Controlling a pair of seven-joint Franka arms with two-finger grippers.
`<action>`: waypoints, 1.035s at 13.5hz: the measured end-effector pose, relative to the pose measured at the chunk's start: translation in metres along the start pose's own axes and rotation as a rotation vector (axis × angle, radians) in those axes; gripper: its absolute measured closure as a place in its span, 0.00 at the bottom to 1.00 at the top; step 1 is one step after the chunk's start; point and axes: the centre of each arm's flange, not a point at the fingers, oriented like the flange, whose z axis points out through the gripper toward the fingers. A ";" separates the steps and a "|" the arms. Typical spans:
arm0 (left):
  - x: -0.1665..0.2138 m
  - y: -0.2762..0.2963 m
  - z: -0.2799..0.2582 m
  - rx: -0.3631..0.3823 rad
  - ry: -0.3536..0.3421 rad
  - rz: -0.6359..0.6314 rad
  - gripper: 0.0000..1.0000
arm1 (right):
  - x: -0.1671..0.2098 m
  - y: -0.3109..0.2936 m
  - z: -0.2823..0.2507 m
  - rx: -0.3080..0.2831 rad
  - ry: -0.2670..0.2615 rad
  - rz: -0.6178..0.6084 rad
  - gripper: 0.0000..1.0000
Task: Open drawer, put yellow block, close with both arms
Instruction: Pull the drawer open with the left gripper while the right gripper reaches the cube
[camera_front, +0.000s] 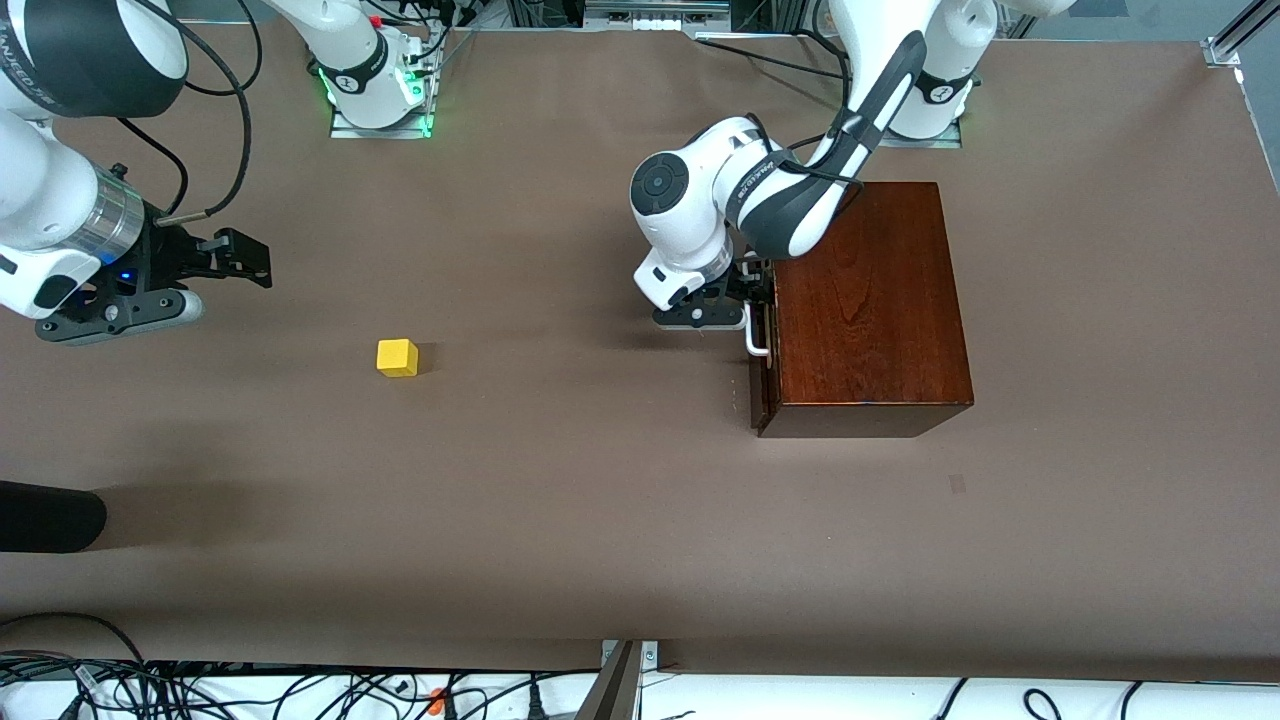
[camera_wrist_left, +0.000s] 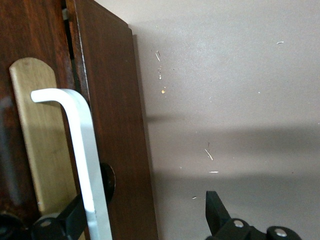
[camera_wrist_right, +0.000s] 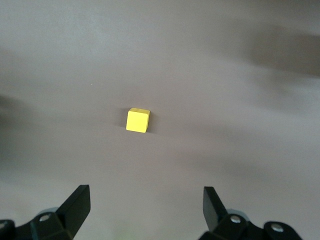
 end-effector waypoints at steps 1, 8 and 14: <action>0.000 0.001 -0.001 -0.007 0.006 -0.002 0.00 | 0.000 0.000 0.001 0.000 -0.001 -0.001 0.00; 0.001 0.008 -0.003 -0.025 0.023 -0.004 0.00 | 0.009 0.001 0.019 0.002 -0.034 -0.008 0.00; 0.003 0.014 -0.001 -0.029 0.025 -0.012 0.00 | 0.008 0.011 0.019 0.004 -0.034 0.001 0.00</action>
